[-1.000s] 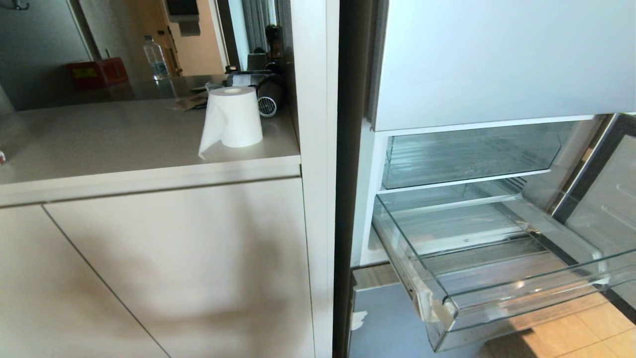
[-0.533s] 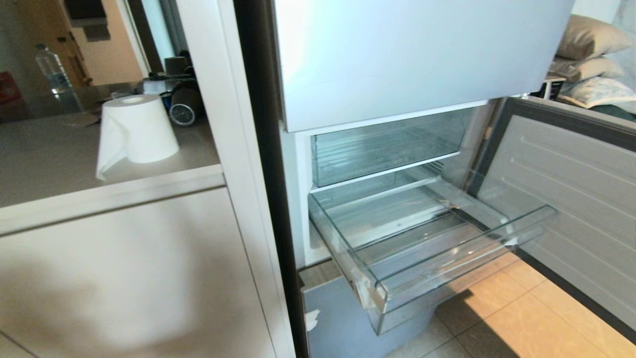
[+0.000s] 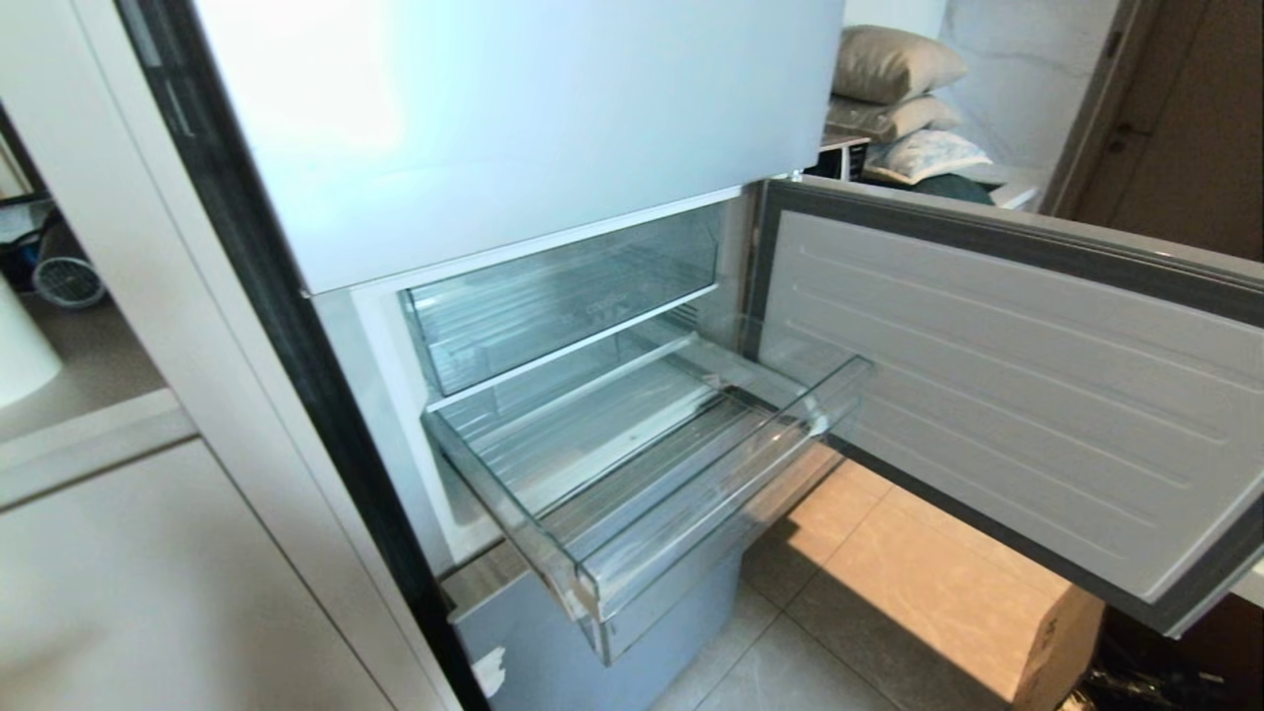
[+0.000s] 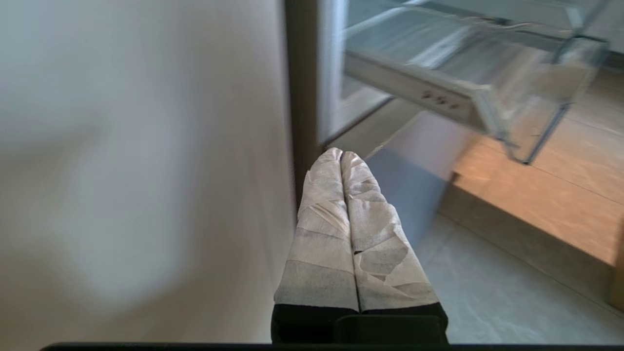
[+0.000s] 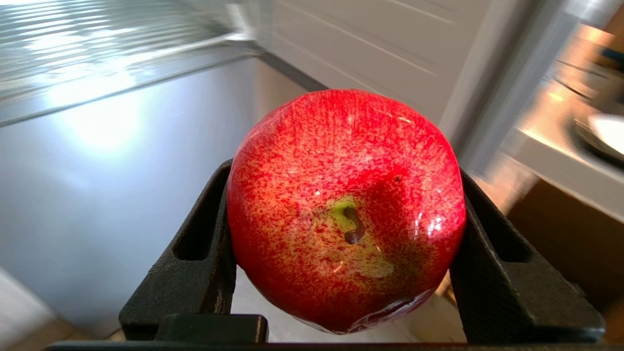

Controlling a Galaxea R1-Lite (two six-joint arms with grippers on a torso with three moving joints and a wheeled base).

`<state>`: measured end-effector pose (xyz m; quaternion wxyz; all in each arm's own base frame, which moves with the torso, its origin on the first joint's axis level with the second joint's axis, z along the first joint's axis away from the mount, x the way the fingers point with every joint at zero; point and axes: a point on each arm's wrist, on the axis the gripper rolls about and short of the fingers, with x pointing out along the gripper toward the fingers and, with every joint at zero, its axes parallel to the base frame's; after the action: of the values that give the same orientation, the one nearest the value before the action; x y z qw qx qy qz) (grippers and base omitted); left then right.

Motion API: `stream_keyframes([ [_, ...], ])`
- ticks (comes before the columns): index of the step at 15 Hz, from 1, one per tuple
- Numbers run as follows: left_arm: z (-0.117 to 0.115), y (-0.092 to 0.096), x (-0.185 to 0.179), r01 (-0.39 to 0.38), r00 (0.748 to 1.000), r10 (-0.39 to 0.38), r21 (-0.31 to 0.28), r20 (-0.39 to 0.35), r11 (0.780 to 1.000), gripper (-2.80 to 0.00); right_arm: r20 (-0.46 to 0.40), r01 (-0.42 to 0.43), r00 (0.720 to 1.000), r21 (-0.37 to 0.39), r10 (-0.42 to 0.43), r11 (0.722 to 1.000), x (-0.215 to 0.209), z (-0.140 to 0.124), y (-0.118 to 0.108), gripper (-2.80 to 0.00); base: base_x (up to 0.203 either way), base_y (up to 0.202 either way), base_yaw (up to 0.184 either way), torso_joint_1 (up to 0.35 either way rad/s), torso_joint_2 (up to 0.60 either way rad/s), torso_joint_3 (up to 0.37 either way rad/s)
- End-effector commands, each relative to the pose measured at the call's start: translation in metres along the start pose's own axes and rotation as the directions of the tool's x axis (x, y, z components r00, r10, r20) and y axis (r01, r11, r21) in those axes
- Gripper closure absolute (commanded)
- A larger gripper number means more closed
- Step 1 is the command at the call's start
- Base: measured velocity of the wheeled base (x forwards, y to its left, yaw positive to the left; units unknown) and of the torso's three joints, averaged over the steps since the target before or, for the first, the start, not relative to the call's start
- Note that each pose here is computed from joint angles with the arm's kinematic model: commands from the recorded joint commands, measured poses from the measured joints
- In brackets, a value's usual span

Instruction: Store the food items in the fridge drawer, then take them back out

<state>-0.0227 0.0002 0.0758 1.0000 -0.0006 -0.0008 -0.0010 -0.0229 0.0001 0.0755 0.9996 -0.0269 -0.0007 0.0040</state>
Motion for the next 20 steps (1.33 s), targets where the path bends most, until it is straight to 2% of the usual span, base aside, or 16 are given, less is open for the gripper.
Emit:
stream_keyframes([
  [1, 0.0, 0.0, 0.0, 0.0, 1.0, 0.0, 0.0, 0.0, 1.0, 0.0, 0.002, -0.001, 1.0, 0.011, 0.001, 1.0, 0.0, 0.001, 0.0, 0.0, 0.001, 0.008, -0.158, 0.002, 0.0, 0.002],
  [3, 0.0, 0.0, 0.0, 0.0, 1.0, 0.0, 0.0, 0.0, 1.0, 0.0, -0.001, -0.002, 1.0, 0.032, 0.002, 0.999, 0.0, 0.0, 0.0, 0.0, -0.001, 0.002, -0.107, 0.002, 0.0, 0.001],
  [4, 0.0, 0.0, 0.0, 0.0, 1.0, 0.0, 0.0, 0.0, 1.0, 0.0, -0.002, -0.006, 1.0, 0.015, 0.006, 1.0, 0.0, 0.0, 0.0, 0.0, 0.0, 0.0, 0.0, 0.0, 0.0, 0.0],
  [6, 0.0, 0.0, 0.0, 0.0, 1.0, 0.0, 0.0, 0.0, 1.0, 0.0, -0.051, 0.004, 0.999, 0.027, -0.002, 1.0, 0.004, 0.006, 0.0, 0.0, 0.0, 0.0, 0.0, 0.0, 0.0, 0.0],
  [8, 0.0, 0.0, 0.0, 0.0, 1.0, 0.0, 0.0, 0.0, 1.0, 0.0, -0.096, 0.041, 0.995, 0.09, -0.033, 0.995, 0.01, 0.024, -0.002, 0.0, 0.0, 0.0, 0.0, 0.0, 0.0, 0.0],
  [10, 0.0, 0.0, 0.0, 0.0, 1.0, 0.0, 0.0, 0.0, 1.0, 0.0, -0.205, 0.146, 0.973, 0.185, -0.108, 0.972, 0.028, 0.046, -0.004, 0.0, 0.0, 0.0, 0.0, 0.0, 0.0, 0.0],
  [11, 0.0, 0.0, 0.0, 0.0, 1.0, 0.0, 0.0, 0.0, 1.0, 0.0, -0.28, 0.234, 0.945, 0.219, -0.169, 0.947, 0.041, 0.055, -0.007, 0.0, 0.0, 0.0, 0.0, 0.0, 0.0, 0.0],
  [12, 0.0, 0.0, 0.0, 0.0, 1.0, 0.0, 0.0, 0.0, 1.0, 0.0, -0.346, 0.34, 0.905, 0.241, -0.247, 0.909, 0.054, 0.062, -0.012, 0.0, 0.0, 0.0, 0.0, 0.0, 0.0, 0.0],
  [14, 0.0, 0.0, 0.0, 0.0, 1.0, 0.0, 0.0, 0.0, 1.0, 0.0, -0.421, 0.521, 0.817, 0.246, -0.395, 0.817, 0.069, 0.069, -0.026, 0.0, 0.0, 0.0, 0.0, 0.0, 0.0, 0.0],
  [15, 0.0, 0.0, 0.0, 0.0, 1.0, 0.0, 0.0, 0.0, 1.0, 0.0, -0.437, 0.585, 0.777, 0.237, -0.453, 0.775, 0.073, 0.073, -0.035, 0.0, 0.0, 0.0, 0.0, 0.0, 0.0, 0.0],
  [18, 0.0, 0.0, 0.0, 0.0, 1.0, 0.0, 0.0, 0.0, 1.0, 0.0, -0.457, 0.73, 0.658, 0.193, -0.599, 0.656, 0.09, 0.079, -0.069, 0.0, 0.0, 0.0, 0.0, 0.0, 0.0, 0.0],
  [20, 0.0, 0.0, 0.0, 0.0, 1.0, 0.0, 0.0, 0.0, 1.0, 0.0, -0.483, 0.759, 0.621, 0.172, -0.618, 0.628, 0.106, 0.073, -0.093, 0.0, 0.0, 0.0, 0.0, 0.0, 0.0, 0.0],
])
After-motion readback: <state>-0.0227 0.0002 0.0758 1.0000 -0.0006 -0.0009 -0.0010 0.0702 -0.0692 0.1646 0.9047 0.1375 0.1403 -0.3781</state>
